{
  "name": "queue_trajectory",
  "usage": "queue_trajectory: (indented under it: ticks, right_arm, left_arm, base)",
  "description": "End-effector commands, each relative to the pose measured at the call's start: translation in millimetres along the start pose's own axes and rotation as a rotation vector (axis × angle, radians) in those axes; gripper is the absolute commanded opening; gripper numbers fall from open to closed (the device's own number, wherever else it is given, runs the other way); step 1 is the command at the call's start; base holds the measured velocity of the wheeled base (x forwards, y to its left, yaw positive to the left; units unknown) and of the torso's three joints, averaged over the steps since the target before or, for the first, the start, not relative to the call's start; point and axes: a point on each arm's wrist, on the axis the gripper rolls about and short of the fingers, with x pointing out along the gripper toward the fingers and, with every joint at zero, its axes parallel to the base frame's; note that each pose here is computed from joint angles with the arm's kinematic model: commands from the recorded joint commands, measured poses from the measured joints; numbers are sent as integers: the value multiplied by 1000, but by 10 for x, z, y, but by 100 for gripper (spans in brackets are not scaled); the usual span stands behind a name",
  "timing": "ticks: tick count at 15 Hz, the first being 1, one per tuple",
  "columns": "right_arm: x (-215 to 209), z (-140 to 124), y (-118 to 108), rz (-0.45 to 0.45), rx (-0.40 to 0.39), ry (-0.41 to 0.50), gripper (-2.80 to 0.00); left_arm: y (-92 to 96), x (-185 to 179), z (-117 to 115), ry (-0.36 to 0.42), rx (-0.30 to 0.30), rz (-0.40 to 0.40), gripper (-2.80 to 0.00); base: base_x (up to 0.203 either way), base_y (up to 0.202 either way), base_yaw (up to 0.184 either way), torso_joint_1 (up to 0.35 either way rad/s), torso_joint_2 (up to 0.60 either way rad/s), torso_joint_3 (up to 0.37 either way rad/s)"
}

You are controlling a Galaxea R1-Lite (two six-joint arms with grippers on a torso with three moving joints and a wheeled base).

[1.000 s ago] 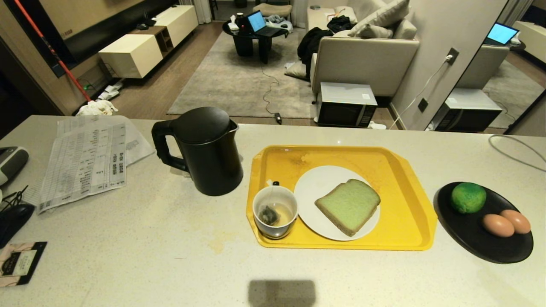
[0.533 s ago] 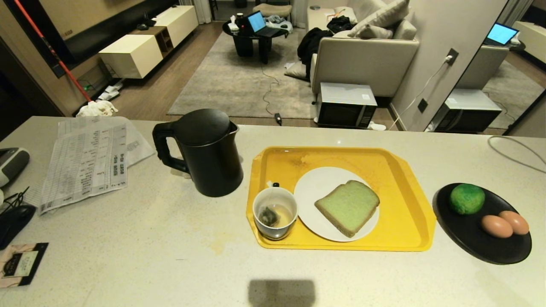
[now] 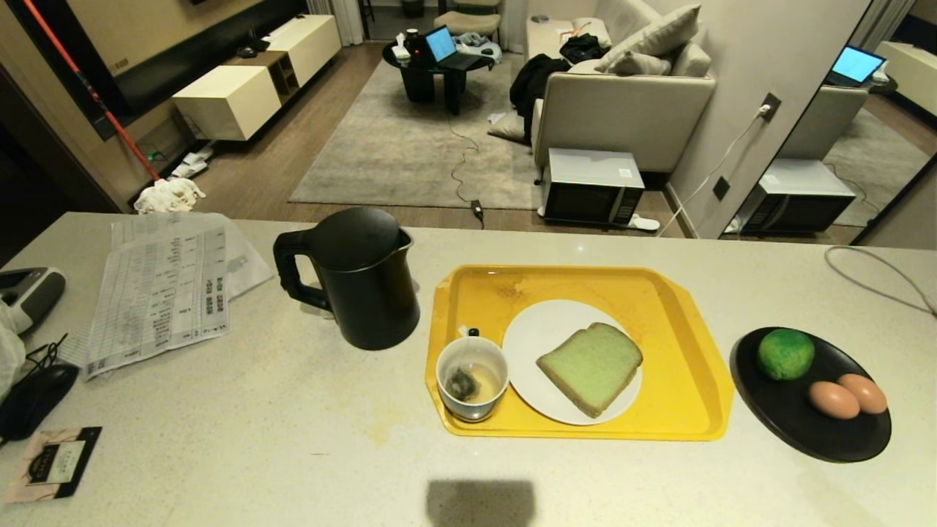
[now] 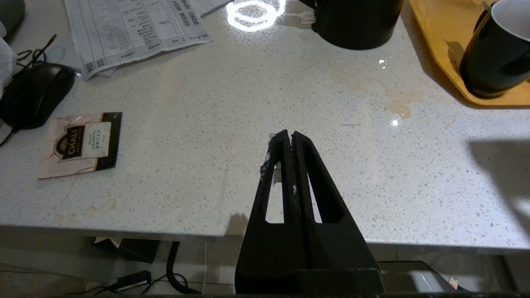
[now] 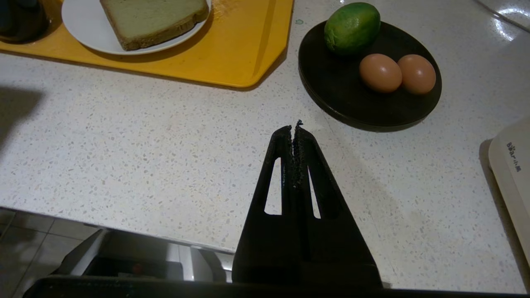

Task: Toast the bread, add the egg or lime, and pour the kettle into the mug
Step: Pick up the egg

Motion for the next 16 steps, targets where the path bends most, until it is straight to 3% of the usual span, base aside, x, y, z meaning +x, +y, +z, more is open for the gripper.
queue_trajectory:
  ticks: [1,16]
  right_arm:
    - [1,0,0,1,-1,2,-280]
    - [0,0,0,1,2,2,-280]
  left_arm:
    - [0,0,0,0,0,1,-280]
    - [0,0,0,0,0,1,-280]
  base:
    - [0,0,0,162,-323,-141]
    - [0,0,0,104,-185,-88]
